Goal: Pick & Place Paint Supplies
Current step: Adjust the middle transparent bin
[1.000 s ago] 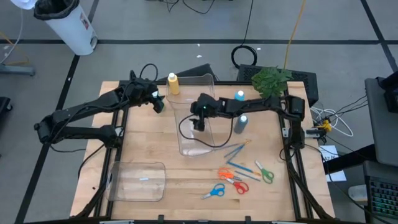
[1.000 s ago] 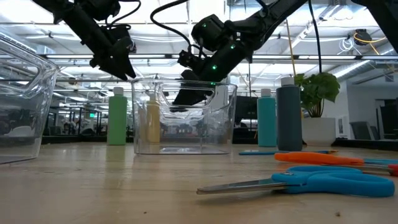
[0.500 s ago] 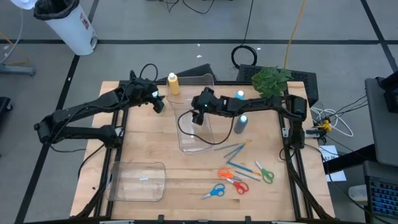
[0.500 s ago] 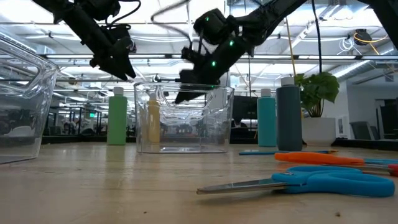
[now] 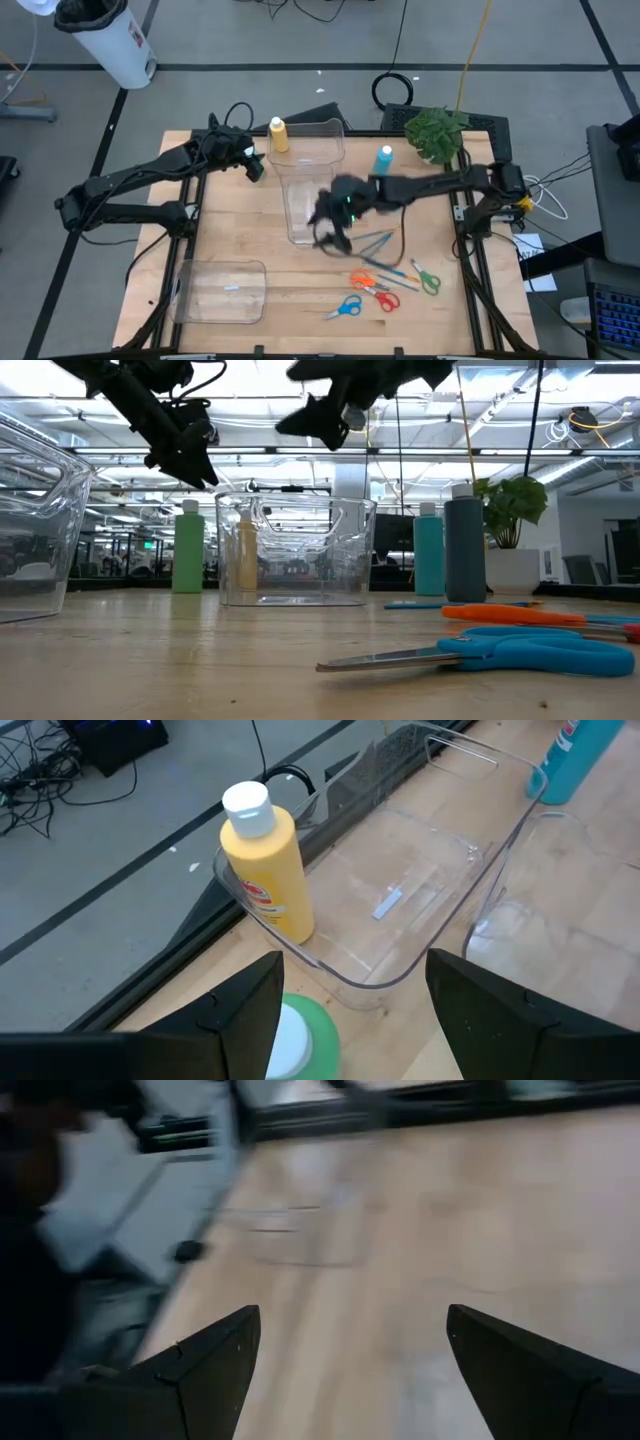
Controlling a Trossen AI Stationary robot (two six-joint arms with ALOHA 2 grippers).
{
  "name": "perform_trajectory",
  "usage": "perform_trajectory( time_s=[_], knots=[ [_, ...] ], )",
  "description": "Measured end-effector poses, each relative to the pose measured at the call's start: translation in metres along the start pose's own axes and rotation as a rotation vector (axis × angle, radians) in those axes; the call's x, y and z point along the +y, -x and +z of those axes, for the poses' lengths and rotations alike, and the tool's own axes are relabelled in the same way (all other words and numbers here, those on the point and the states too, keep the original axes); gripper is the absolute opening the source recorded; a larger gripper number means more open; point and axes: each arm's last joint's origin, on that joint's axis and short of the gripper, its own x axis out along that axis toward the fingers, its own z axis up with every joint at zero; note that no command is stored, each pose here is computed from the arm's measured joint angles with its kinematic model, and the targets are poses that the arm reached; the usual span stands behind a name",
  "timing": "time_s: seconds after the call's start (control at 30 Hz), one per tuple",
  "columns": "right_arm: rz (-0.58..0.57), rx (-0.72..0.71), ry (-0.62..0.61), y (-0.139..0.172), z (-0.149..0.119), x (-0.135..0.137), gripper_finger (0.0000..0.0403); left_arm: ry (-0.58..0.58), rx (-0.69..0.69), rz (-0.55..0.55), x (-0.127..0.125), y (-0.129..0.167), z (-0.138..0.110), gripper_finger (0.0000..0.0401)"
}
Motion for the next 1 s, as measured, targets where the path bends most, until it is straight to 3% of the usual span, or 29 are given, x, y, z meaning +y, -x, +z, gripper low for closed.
perform_trajectory(
  time_s=[0.13, 0.3, 0.5, 0.87, 1.0],
  knots=[
    [0.032, -0.058, 0.02, -0.026, -0.009, 0.042, 0.0311, 0.001, 0.0, 0.0, 0.0, 0.0, 0.0, 0.0253],
    [-0.046, -0.018, 0.127, -0.055, -0.031, 0.07, 0.0311, 0.029, 0.001, -0.001, 0.0, 0.0, 0.0, 0.0253],
    [-0.287, 0.036, 0.081, -0.063, -0.043, 0.056, 0.0311, 0.055, 0.003, -0.002, 0.0, 0.0, 0.0, 0.0253],
    [-0.303, 0.126, 0.041, -0.076, -0.059, 0.033, 0.0311, 0.059, 0.004, -0.01, 0.0, 0.0, 0.0, 0.0253],
    [-0.374, 0.109, 0.049, -0.075, -0.058, 0.028, 0.0311, 0.059, 0.004, -0.012, 0.0, 0.0, 0.0, 0.0253]
  ],
)
